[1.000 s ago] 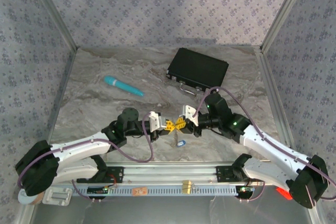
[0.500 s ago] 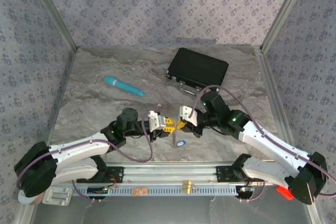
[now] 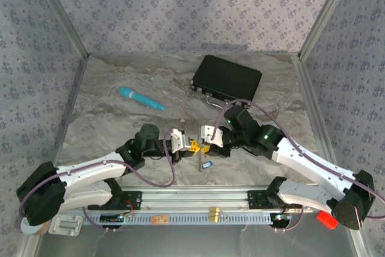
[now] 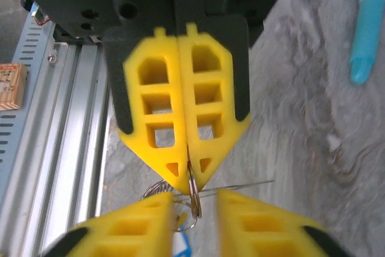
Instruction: Put the keys on the keyring
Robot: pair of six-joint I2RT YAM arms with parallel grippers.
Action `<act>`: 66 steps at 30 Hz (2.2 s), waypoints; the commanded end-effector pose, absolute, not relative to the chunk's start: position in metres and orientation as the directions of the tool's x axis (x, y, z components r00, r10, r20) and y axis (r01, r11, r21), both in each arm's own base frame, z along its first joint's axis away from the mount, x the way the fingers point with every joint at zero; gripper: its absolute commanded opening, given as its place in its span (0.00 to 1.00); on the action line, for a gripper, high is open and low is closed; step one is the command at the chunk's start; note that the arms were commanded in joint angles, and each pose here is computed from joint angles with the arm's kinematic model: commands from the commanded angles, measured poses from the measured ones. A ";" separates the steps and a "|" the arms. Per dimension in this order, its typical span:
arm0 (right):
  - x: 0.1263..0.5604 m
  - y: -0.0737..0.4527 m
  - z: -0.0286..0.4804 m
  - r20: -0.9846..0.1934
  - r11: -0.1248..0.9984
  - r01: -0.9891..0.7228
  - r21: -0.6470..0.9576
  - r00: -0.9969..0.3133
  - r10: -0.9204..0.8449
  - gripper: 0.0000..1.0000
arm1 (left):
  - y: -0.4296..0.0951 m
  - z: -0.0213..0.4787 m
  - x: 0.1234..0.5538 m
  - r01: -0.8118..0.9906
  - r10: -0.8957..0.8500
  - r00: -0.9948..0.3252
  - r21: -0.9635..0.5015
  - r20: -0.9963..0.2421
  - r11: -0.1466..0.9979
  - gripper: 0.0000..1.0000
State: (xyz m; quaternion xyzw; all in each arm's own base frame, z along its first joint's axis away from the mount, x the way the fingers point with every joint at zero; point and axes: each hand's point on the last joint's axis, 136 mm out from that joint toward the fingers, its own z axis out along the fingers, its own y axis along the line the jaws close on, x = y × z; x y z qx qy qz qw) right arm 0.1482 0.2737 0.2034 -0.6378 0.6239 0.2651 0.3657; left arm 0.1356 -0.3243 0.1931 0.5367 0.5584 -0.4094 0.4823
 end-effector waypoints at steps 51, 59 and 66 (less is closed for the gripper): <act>0.135 0.280 0.196 -0.729 -0.068 -0.995 -0.074 0.100 -0.678 0.00 | -0.326 0.211 0.136 0.991 0.196 0.096 0.113 -0.976 0.077 0.07; 0.143 0.272 0.208 -0.849 0.109 -0.992 -0.070 0.002 -0.529 0.39 | -0.323 0.210 0.134 0.991 0.161 0.085 0.101 -0.983 0.091 0.00; 0.143 0.268 0.189 -0.835 0.159 -0.987 -0.029 -0.064 -0.547 0.41 | -0.322 0.213 0.135 0.989 0.141 0.085 0.101 -0.986 0.105 0.00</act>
